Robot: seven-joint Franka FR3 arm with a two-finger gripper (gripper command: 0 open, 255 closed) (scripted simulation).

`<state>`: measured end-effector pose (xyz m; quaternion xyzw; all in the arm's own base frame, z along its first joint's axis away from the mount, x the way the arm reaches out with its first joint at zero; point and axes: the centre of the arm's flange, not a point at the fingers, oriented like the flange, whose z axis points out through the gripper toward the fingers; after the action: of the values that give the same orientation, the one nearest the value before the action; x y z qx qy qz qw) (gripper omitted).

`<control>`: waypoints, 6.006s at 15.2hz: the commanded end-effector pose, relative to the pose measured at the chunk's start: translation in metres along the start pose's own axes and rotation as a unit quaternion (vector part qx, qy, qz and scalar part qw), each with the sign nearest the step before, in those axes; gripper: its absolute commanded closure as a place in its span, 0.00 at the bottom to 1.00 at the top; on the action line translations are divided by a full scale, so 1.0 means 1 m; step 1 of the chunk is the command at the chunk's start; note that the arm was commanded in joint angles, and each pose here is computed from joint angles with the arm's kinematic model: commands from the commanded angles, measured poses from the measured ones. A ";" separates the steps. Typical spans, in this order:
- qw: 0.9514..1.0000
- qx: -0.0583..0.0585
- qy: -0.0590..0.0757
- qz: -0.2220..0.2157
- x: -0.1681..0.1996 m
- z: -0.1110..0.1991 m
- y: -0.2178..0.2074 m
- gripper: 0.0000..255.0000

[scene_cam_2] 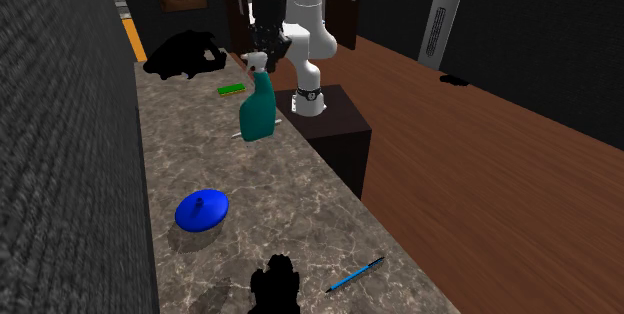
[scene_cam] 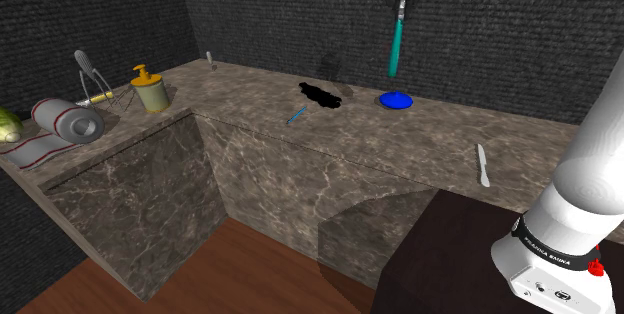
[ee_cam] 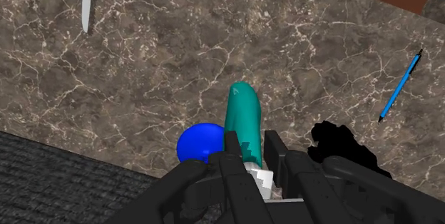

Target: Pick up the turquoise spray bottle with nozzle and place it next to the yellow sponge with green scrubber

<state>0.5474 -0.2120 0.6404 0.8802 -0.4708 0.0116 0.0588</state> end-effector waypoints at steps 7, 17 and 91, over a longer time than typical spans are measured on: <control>1.000 0.000 0.000 0.000 0.003 -0.041 0.005 1.00; 1.000 0.000 0.000 0.000 0.003 -0.086 0.022 1.00; 1.000 0.000 0.000 0.000 -0.169 0.109 0.557 1.00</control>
<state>-0.0129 -0.3912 0.5756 0.8802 -0.4709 0.0112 0.0586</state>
